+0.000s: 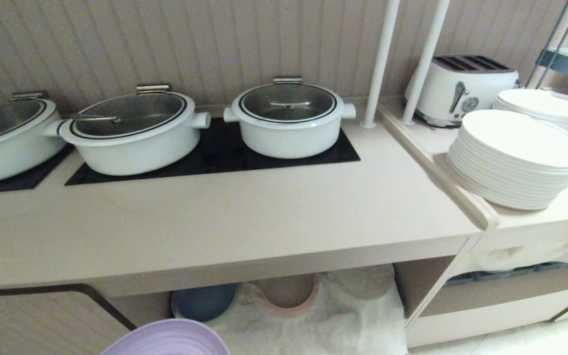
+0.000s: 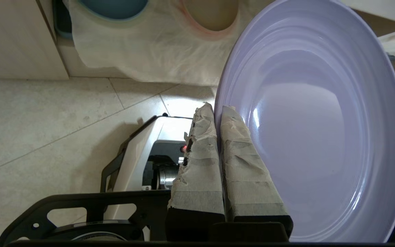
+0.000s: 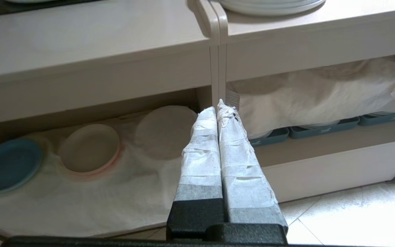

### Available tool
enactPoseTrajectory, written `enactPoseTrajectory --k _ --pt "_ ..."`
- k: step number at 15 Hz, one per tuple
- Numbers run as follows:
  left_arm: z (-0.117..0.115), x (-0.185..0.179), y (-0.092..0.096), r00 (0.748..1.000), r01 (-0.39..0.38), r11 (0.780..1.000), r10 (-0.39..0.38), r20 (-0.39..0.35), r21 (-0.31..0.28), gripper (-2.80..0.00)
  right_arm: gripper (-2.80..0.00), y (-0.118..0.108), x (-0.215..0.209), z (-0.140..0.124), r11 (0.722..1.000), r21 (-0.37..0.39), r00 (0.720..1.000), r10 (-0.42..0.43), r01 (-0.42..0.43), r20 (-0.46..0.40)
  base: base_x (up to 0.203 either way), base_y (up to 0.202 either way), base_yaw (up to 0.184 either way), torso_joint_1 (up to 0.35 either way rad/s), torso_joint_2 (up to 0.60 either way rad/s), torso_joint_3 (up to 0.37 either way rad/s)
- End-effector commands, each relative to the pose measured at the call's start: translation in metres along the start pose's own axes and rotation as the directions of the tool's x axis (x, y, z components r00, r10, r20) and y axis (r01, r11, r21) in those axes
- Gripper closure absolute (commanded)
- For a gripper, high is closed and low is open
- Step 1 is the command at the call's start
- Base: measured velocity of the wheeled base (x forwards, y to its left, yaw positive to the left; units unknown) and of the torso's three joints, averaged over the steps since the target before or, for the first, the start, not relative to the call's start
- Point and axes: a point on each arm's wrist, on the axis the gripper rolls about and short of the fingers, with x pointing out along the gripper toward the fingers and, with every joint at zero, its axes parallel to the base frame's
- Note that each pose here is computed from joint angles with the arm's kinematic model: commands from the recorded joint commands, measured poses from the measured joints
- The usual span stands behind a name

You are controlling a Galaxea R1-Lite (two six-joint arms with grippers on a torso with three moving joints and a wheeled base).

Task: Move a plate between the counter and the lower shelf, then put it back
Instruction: Put the plate

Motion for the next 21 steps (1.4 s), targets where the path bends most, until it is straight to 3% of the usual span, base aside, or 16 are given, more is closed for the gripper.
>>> enactPoseTrajectory --k 1,11,21 --pt "0.0 0.0 0.0 1.0 0.0 1.0 0.0 0.0 -0.004 0.0 0.0 0.0 0.0 0.0 1.0 0.0 1.0 0.0 0.0 -0.001 0.0 0.0 0.0 0.155 -0.34 -0.17" --pt "0.013 0.002 -0.007 1.0 -0.004 1.0 0.004 -0.022 0.0 0.0 0.0 0.0 0.0 0.0 1.0 0.0 1.0 0.0 0.0 0.001 0.0 0.0 0.0 0.006 -0.01 -0.007" --pt "0.068 0.015 -0.038 0.998 0.019 1.0 -0.019 -0.066 -0.004 0.0 0.0 0.0 0.0 0.0 1.0 0.0 1.0 0.0 0.0 0.001 0.0 0.0 0.0 0.0 0.0 0.0"
